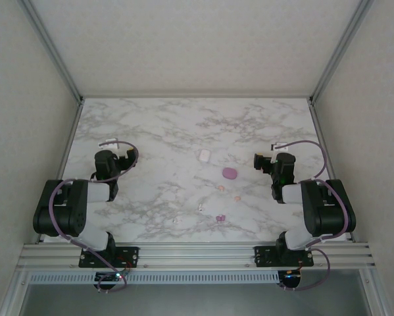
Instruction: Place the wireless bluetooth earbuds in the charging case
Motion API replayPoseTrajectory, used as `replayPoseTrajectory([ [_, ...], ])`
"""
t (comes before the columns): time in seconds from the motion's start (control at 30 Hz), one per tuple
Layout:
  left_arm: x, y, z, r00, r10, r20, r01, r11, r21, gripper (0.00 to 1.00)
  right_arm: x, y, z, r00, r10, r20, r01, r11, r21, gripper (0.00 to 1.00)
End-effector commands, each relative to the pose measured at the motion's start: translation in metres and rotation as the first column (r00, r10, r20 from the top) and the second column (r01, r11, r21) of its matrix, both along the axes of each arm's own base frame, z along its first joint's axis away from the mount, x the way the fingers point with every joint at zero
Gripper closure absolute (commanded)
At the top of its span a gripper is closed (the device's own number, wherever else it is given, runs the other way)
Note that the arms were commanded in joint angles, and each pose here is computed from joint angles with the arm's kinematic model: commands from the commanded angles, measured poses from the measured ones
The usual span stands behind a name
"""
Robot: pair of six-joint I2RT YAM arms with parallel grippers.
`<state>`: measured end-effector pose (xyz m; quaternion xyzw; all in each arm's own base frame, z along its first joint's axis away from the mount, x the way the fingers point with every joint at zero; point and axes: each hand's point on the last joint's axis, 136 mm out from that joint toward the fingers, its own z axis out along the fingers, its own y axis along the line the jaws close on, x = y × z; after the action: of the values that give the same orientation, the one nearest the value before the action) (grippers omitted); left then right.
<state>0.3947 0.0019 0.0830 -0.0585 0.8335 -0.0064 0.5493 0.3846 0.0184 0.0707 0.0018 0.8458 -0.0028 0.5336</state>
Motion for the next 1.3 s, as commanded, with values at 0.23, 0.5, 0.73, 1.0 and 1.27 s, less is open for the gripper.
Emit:
replayPoseTrajectory([
  [0.23, -0.004, 0.006, 0.026, 0.999, 0.024, 0.049, -0.024, 1.000, -0.004, 0.00, 0.009, 0.006, 0.019, 0.999, 0.039, 0.034, -0.039, 0.999, 0.005, 0.01],
  [0.5, -0.014, 0.021, 0.088, 0.988, 0.125, 0.088, -0.119, 0.990, -0.073, 0.00, 0.003, 0.005, 0.047, 0.998, 0.014, -0.066, -0.011, 0.999, 0.044, 0.01],
  [0.73, -0.027, 0.069, 0.116, 0.870, 0.492, 0.014, -0.473, 0.844, -0.253, 0.00, -0.027, 0.015, 0.066, 0.963, -0.011, -0.268, 0.074, 0.971, 0.225, 0.01],
  [1.0, 0.005, 0.048, 0.103, 0.878, 0.473, -0.077, -0.445, 0.745, -0.497, 0.00, -0.054, 0.071, 0.074, 0.896, 0.225, -0.382, 0.012, 0.849, 0.529, 0.01],
  [1.27, 0.028, 0.022, 0.075, 0.899, 0.412, -0.151, -0.432, 0.775, -0.462, 0.00, -0.048, 0.116, 0.077, 0.805, 0.330, -0.493, -0.041, 0.860, 0.508, 0.10],
])
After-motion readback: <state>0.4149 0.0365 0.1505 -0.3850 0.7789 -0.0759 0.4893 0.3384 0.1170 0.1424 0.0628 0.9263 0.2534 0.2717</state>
